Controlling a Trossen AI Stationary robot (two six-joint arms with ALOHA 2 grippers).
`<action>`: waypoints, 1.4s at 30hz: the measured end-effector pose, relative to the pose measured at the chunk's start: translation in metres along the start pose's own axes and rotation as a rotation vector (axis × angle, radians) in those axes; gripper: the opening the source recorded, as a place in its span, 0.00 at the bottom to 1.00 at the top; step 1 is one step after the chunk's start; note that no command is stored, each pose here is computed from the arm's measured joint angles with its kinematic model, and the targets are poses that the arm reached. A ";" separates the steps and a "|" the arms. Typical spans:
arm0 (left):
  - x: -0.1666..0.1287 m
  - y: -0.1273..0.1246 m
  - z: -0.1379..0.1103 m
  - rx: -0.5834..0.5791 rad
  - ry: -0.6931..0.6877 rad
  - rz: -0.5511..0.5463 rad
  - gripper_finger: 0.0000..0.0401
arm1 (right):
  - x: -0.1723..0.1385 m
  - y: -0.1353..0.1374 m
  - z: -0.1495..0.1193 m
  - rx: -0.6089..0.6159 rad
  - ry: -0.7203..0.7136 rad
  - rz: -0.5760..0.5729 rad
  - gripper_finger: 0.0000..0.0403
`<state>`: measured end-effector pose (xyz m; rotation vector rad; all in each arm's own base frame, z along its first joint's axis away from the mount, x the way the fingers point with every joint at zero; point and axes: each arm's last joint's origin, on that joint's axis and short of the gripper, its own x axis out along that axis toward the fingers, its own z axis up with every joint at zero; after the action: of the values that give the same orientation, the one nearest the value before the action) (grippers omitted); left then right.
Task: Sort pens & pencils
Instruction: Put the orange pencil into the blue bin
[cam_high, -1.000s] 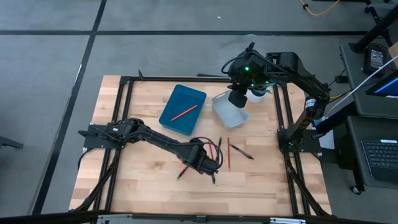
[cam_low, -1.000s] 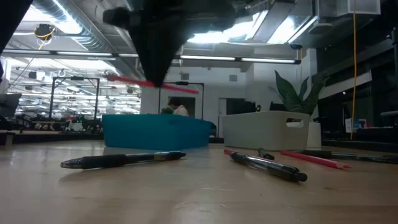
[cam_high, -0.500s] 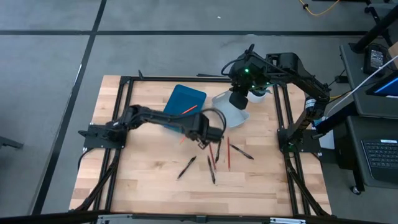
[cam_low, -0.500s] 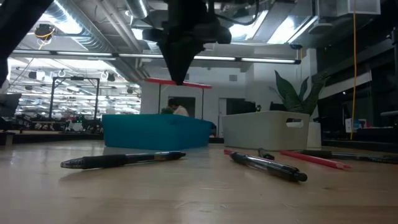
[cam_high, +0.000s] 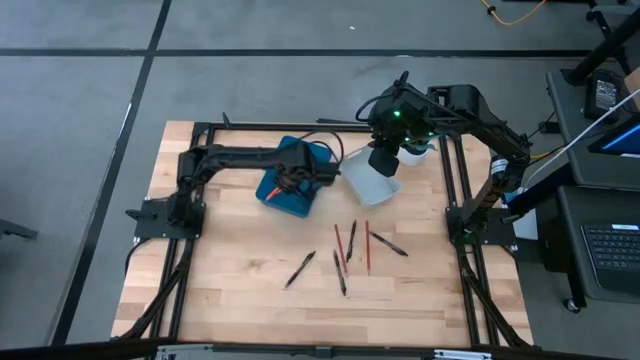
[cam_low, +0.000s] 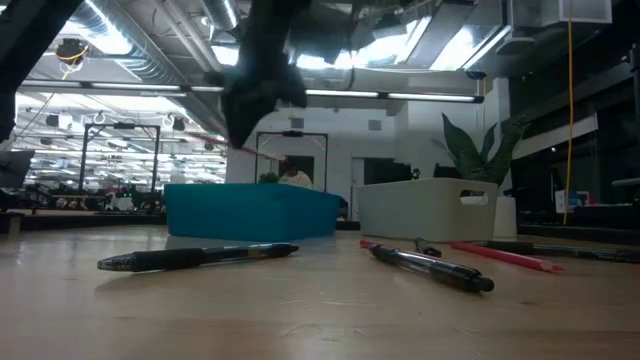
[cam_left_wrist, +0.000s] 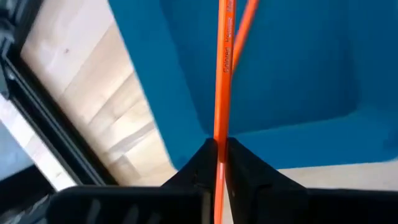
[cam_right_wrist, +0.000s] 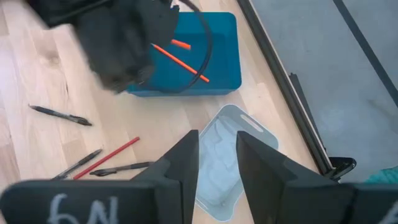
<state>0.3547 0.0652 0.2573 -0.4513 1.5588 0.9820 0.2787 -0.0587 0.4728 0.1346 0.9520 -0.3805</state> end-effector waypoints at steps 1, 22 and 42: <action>0.004 0.005 0.002 -0.004 0.016 0.006 0.04 | 0.000 0.000 0.000 0.000 0.000 0.000 0.27; 0.032 0.046 0.056 -0.020 -0.046 -0.175 0.06 | 0.000 0.000 0.001 0.057 -0.011 0.000 0.27; 0.081 0.030 0.056 -0.009 0.023 -0.197 0.05 | 0.000 0.000 0.001 0.109 -0.011 0.001 0.27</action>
<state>0.3464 0.1450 0.1931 -0.6120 1.4992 0.8344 0.2795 -0.0590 0.4734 0.2321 0.9207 -0.4324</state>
